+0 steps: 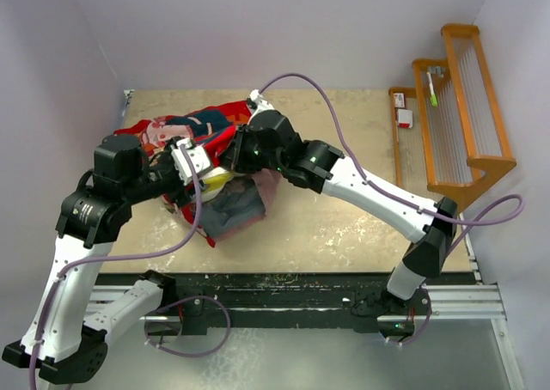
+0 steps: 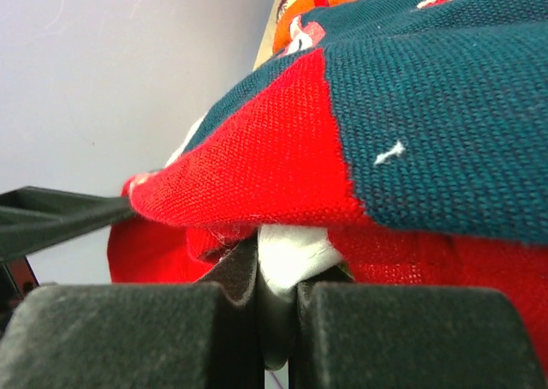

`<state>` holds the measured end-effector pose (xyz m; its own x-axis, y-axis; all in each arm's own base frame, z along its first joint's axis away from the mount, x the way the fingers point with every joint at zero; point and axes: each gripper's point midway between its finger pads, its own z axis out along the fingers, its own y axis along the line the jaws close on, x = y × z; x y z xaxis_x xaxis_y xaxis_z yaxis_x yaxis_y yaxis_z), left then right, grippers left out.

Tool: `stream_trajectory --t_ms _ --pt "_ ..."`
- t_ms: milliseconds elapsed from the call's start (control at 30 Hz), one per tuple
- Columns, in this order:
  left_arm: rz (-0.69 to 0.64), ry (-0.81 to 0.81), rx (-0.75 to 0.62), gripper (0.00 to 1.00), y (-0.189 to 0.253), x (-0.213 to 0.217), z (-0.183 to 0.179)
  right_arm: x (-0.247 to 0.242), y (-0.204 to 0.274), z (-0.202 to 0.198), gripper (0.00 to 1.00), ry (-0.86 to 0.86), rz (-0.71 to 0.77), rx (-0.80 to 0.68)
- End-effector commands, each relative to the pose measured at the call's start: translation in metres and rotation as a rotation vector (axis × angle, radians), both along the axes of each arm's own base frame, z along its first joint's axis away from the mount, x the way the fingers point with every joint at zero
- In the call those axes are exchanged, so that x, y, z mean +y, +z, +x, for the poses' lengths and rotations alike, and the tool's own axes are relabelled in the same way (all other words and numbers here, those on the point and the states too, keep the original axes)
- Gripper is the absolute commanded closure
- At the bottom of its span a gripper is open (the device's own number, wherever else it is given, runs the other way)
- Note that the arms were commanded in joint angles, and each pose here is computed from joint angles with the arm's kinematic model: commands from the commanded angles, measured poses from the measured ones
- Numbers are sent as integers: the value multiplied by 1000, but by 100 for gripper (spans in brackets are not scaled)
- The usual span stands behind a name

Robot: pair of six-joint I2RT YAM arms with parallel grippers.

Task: Remove the pillowcase from the pillow

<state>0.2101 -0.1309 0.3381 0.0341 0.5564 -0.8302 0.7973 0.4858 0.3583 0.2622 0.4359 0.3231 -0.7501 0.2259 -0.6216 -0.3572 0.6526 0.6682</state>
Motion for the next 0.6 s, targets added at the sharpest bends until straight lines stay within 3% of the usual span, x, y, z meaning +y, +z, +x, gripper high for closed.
stream_trajectory --t_ms 0,133,333,567 --pt "-53 113 -55 38 18 8 14 -17 86 -4 100 -26 218 -145" --pt "-143 -16 -47 50 37 -10 -15 -32 76 -13 100 -34 201 -137" --pt "-156 -117 45 81 32 -20 -38 -43 57 -27 100 -16 207 -96" --pt "-19 -25 39 86 -10 0 -21 -49 59 -30 100 -17 215 -102"
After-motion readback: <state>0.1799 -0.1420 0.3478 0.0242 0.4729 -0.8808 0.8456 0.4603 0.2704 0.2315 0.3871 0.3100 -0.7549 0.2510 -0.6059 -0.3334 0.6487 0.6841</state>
